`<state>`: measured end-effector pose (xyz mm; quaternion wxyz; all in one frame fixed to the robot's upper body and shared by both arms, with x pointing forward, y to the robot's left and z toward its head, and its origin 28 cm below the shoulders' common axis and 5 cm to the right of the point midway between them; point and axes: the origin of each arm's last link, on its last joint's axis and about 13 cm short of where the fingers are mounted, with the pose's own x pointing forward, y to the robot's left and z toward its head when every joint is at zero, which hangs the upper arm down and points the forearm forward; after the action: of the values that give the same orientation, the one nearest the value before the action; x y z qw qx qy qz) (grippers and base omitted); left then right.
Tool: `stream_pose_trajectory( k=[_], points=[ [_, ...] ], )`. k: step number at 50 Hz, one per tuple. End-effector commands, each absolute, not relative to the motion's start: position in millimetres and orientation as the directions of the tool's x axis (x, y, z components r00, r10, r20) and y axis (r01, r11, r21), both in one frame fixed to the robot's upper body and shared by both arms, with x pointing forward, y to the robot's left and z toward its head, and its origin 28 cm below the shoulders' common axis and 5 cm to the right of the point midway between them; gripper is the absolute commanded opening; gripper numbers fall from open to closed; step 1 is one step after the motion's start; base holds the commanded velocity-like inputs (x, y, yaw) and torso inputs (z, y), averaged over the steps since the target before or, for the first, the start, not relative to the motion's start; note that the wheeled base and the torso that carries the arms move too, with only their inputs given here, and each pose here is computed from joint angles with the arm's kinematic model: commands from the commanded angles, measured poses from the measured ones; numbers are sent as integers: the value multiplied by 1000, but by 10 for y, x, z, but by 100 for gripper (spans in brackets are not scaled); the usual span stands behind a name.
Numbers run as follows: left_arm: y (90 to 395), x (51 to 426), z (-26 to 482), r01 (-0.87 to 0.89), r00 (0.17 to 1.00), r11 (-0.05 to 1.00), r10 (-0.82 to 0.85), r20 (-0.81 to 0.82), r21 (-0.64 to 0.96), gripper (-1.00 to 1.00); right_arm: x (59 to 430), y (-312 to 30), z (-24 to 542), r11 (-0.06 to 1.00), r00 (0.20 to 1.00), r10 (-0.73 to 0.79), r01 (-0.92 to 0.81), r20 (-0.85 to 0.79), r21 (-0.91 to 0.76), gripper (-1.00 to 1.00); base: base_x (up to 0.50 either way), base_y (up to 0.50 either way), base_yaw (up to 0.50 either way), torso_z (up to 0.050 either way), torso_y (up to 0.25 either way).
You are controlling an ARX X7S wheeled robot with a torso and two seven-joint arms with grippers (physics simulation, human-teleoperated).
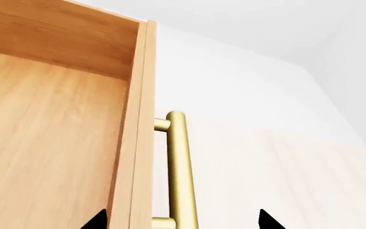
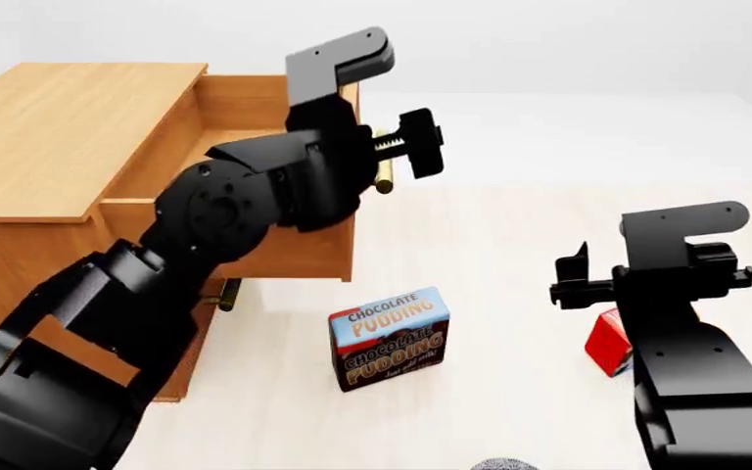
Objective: Put the bowl in the top drawer of the cabinet.
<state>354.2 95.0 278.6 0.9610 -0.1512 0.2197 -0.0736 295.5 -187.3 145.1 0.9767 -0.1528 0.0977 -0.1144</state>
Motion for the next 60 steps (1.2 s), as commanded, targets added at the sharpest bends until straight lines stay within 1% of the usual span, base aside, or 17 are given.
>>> stream_pose_trajectory(
  k=[1, 14, 22, 30, 35, 38, 46, 49, 53, 60],
  points=[
    [645, 3151, 3375, 438, 843, 796, -525, -117, -418, 100, 2957, -1876, 1439, 923, 953, -259, 196, -160, -330, 100, 0, 0, -6, 0, 0],
    [718, 3065, 3573, 465, 875, 824, -484, 24, -324, 100, 2951, -1844, 1470, 920, 956, -249, 183, -154, -347, 100, 1, -1, -5, 0, 1],
    [752, 2978, 3533, 473, 872, 820, -489, 37, -322, 100, 2948, -1838, 1480, 919, 957, -249, 184, -151, -349, 100, 0, 0, 0, 0, 0],
    [791, 2733, 3314, 522, 835, 797, -550, -6, -303, 100, 2942, -1841, 1469, 918, 955, -256, 192, -150, -348, 100, 0, 0, 0, 0, 0],
    [848, 2614, 3095, 535, 815, 792, -576, -67, -295, 100, 2934, -1858, 1498, 917, 953, -267, 205, -144, -343, 100, 0, 0, 0, 0, 0],
    [887, 2516, 2954, 540, 812, 803, -576, -96, -253, 100, 2937, -1869, 1516, 916, 951, -276, 216, -139, -338, 100, 0, 0, 0, 0, 0],
    [1035, 2188, 2668, 598, 756, 764, -639, -146, -243, 100, 2934, -1907, 1546, 914, 945, -303, 251, -122, -320, 100, 0, 0, 0, 0, 0],
    [1090, 2076, 2578, 600, 757, 765, -638, -143, -234, 100, 2936, -1932, 1538, 913, 940, -319, 270, -122, -307, 100, 0, 0, 0, 0, 0],
    [1182, 1989, 2428, 602, 739, 752, -652, -168, -267, 100, 2939, -1944, 1552, 918, 939, -325, 283, -116, -280, 100, 0, 0, 0, 0, 0],
    [1266, 1824, 2248, 628, 695, 714, -693, -191, -309, 100, 2974, -1927, 1517, 919, 938, -323, 280, -123, -278, 100, 0, 0, 0, 0, 0]
  ],
)
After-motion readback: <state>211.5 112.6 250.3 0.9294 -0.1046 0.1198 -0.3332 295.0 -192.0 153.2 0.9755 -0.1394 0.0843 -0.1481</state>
